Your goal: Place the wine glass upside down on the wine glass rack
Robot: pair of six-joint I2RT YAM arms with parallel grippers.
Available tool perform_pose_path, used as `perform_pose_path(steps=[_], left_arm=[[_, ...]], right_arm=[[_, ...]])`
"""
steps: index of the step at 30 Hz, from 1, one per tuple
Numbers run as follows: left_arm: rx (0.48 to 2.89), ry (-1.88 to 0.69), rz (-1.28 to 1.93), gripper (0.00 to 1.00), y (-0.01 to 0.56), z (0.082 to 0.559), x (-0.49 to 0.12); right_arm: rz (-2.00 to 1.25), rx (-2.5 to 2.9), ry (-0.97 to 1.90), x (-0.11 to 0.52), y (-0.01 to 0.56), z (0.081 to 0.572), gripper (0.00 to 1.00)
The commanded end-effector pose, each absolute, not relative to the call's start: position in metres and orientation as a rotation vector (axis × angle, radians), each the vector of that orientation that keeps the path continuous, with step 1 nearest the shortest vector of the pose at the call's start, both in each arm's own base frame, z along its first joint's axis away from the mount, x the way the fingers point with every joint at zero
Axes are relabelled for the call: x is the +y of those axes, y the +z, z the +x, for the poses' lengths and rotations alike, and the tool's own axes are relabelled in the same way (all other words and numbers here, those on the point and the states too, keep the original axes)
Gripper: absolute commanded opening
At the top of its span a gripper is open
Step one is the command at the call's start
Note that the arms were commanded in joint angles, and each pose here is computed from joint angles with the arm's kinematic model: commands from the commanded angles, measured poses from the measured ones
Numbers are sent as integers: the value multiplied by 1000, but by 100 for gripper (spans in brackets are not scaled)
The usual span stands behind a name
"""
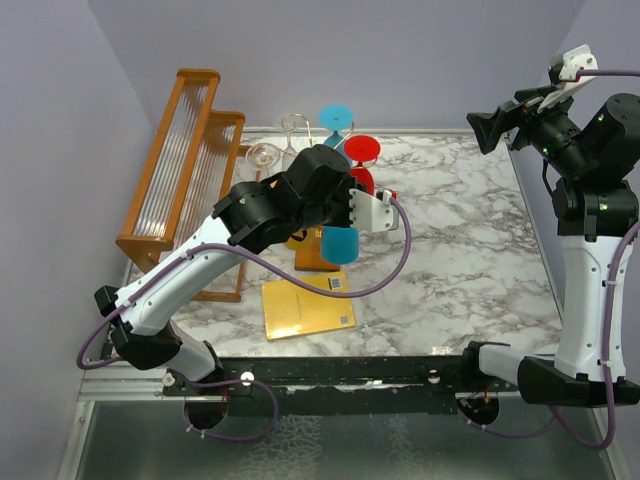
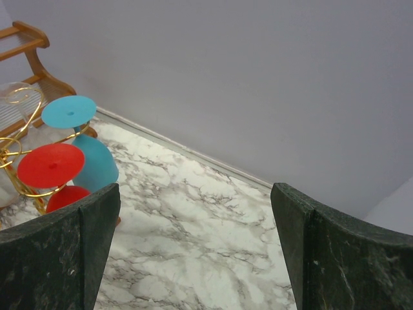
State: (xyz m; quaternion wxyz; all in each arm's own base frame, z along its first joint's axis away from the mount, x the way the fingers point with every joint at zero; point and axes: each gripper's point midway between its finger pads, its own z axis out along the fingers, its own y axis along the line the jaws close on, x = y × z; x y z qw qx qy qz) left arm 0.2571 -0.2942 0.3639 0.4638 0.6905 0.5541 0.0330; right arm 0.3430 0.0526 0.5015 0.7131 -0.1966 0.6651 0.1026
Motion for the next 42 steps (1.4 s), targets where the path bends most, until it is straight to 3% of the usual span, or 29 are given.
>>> perform_pose_path(steps=[1, 17, 28, 36, 42], left_arm=[[1344, 21, 1680, 21, 369, 250, -303], [1340, -105, 1688, 36, 377, 231, -304], [1370, -243, 1570, 54, 403, 214, -296], [1475, -281, 1148, 74, 460, 259, -250], [1591, -145, 739, 89, 480, 318, -177]], right_arm=[[-451, 1434, 227, 54, 511, 336, 100], [-448, 1446, 193, 48, 506, 344, 100], [-562, 1635, 98, 33, 442, 379, 100], [-634, 1765, 59, 25, 396, 378, 100], [-660, 1888, 40, 17, 362, 374, 100]])
